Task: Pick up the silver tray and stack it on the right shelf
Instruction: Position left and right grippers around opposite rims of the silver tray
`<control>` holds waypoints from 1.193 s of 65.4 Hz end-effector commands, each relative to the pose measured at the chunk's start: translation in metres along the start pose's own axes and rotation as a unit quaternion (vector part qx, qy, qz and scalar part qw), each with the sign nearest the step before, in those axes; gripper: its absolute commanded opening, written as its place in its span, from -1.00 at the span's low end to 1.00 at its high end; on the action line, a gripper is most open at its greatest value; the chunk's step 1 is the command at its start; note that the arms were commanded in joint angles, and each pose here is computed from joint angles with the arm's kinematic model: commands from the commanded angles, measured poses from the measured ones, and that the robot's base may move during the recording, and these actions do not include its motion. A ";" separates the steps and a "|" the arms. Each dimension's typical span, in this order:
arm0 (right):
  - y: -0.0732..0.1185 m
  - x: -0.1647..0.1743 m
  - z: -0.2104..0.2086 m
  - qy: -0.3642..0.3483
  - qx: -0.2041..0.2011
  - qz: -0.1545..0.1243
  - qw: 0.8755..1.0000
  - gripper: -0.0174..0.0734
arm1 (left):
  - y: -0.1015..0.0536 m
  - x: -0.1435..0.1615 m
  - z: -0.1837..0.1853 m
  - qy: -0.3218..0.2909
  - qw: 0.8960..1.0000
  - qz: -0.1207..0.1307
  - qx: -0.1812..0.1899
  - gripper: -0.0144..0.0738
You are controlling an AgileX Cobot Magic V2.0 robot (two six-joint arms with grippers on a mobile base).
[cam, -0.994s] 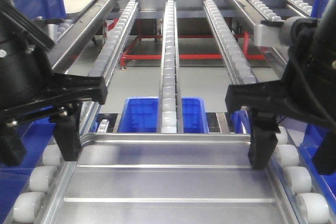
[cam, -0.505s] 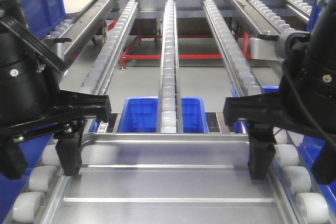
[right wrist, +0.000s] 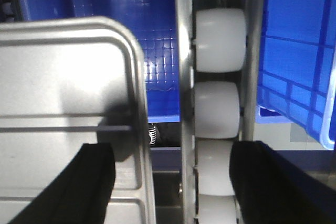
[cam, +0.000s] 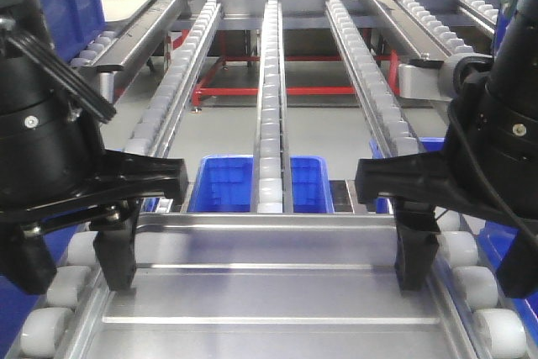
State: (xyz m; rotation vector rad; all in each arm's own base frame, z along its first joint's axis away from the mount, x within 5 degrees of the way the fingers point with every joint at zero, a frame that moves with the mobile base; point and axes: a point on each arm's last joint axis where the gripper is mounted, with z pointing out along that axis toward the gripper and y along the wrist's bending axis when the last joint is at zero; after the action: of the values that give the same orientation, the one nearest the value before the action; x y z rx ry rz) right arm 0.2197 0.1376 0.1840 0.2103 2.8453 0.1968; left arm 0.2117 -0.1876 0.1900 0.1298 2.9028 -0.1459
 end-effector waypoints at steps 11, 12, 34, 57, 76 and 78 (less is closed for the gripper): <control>0.006 -0.006 -0.013 -0.018 -0.023 0.008 1.000 0.62 | -0.007 -0.004 -0.014 -0.025 0.999 -0.008 0.023 -0.08; 0.006 -0.006 -0.013 -0.018 -0.024 0.008 1.000 0.62 | -0.007 -0.004 -0.014 -0.025 0.999 -0.009 0.023 -0.08; 0.003 -0.001 -0.007 -0.022 -0.030 0.002 0.999 0.62 | -0.008 -0.004 -0.009 -0.018 0.999 -0.016 0.021 -0.08; 0.006 -0.004 -0.007 -0.038 -0.045 -0.021 0.998 0.61 | -0.009 -0.004 -0.009 -0.014 0.999 -0.022 0.024 -0.08; 0.006 -0.004 -0.007 -0.038 -0.044 -0.021 0.998 0.31 | -0.009 -0.004 -0.009 -0.014 0.999 -0.022 0.024 -0.08; 0.006 -0.004 -0.007 -0.038 -0.044 -0.021 0.998 0.28 | -0.009 -0.004 -0.009 -0.014 0.999 -0.022 0.024 -0.08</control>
State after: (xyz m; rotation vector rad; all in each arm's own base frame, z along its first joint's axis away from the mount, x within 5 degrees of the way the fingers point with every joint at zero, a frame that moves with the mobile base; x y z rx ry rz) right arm 0.2181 0.1384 0.1789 0.1598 2.8241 0.2395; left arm 0.2113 -0.1903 0.1839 0.0851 2.9302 -0.1489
